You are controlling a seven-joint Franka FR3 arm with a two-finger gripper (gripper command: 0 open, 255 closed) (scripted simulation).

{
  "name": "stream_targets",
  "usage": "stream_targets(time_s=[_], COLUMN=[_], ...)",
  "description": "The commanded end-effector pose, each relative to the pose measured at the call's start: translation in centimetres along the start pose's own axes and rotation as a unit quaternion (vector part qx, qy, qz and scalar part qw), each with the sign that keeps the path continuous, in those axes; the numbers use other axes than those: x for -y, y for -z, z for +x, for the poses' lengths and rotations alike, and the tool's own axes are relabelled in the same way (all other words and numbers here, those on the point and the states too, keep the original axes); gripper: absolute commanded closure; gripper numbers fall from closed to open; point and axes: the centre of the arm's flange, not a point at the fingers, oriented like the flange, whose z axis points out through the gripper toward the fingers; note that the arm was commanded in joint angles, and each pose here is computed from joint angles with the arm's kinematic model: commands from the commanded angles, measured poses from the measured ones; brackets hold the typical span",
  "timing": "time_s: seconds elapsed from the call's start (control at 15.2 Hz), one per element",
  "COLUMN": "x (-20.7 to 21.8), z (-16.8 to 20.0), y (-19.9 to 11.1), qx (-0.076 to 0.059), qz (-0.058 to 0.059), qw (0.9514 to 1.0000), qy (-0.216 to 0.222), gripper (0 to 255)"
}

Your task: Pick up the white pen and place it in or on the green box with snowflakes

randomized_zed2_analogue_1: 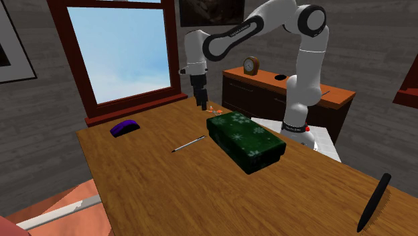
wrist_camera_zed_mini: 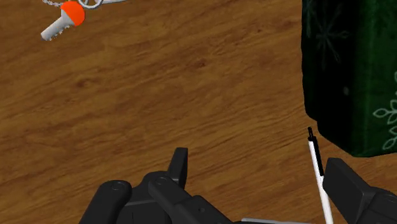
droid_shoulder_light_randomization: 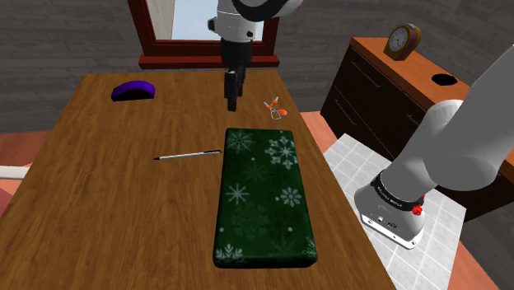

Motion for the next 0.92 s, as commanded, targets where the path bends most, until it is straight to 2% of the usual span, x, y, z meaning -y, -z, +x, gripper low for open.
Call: stream_targets(time_s=[0.0,0.4,0.86], x=[1.0,5.0,10.3], z=[2.1,7.8,13.2], y=[-1.0,-3.8,-6.6], qx=[-0.002,-0.005,-0.009], qz=[0.007,0.026,0.046], qw=[0.9997,0.9946,0.9825], qy=[0.026,0.1,0.18], gripper=[0,0,0])
